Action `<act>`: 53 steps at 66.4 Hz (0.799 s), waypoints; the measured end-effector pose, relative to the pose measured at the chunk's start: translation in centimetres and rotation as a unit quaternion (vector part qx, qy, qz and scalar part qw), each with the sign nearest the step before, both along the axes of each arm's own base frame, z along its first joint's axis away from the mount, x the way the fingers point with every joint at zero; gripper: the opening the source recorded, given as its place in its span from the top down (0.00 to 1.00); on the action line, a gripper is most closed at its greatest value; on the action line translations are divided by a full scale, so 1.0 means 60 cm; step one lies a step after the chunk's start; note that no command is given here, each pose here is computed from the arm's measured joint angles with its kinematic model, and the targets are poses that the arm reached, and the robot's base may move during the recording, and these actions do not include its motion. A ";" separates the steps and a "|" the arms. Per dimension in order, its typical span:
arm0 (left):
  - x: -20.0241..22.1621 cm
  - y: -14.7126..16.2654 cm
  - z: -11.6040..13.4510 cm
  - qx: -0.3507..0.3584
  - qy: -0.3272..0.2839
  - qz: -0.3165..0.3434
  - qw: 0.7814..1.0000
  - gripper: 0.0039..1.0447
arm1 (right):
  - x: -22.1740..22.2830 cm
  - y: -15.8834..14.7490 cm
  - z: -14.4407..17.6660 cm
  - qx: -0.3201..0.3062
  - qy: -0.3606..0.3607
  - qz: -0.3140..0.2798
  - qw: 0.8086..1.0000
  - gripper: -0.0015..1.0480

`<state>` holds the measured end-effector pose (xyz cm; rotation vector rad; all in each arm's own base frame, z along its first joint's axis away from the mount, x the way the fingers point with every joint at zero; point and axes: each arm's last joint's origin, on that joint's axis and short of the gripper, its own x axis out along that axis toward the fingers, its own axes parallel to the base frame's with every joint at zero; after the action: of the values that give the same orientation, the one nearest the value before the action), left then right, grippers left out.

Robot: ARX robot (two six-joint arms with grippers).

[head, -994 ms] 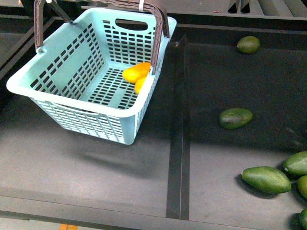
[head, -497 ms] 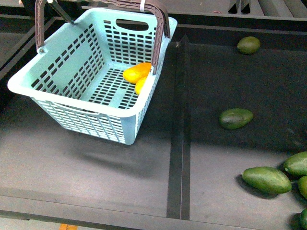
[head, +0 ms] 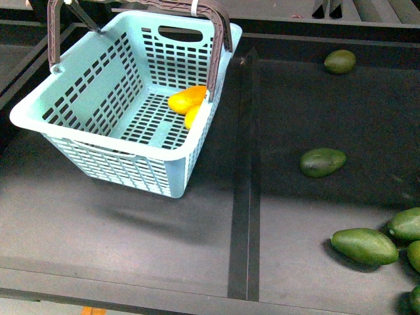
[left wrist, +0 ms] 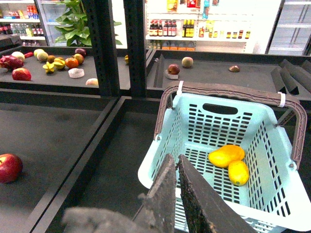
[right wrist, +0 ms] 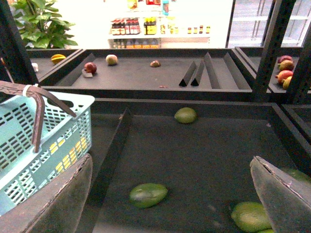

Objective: Pick lemon and mango into basket

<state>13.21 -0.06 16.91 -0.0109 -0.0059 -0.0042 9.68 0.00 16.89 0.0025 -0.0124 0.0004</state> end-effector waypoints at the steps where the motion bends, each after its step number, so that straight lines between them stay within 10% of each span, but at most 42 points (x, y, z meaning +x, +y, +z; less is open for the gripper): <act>1: -0.001 0.000 0.001 0.000 -0.001 0.000 1.000 0.97 | 0.000 0.000 0.000 0.000 0.000 0.000 1.000 0.08; 53: -0.052 0.000 -0.004 0.000 0.012 0.000 1.000 0.97 | 0.000 0.000 0.000 0.000 0.000 0.000 1.000 0.08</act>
<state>10.08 -0.04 16.67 -0.0108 0.0178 -0.0041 9.68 0.00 16.89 0.0029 -0.0124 0.0004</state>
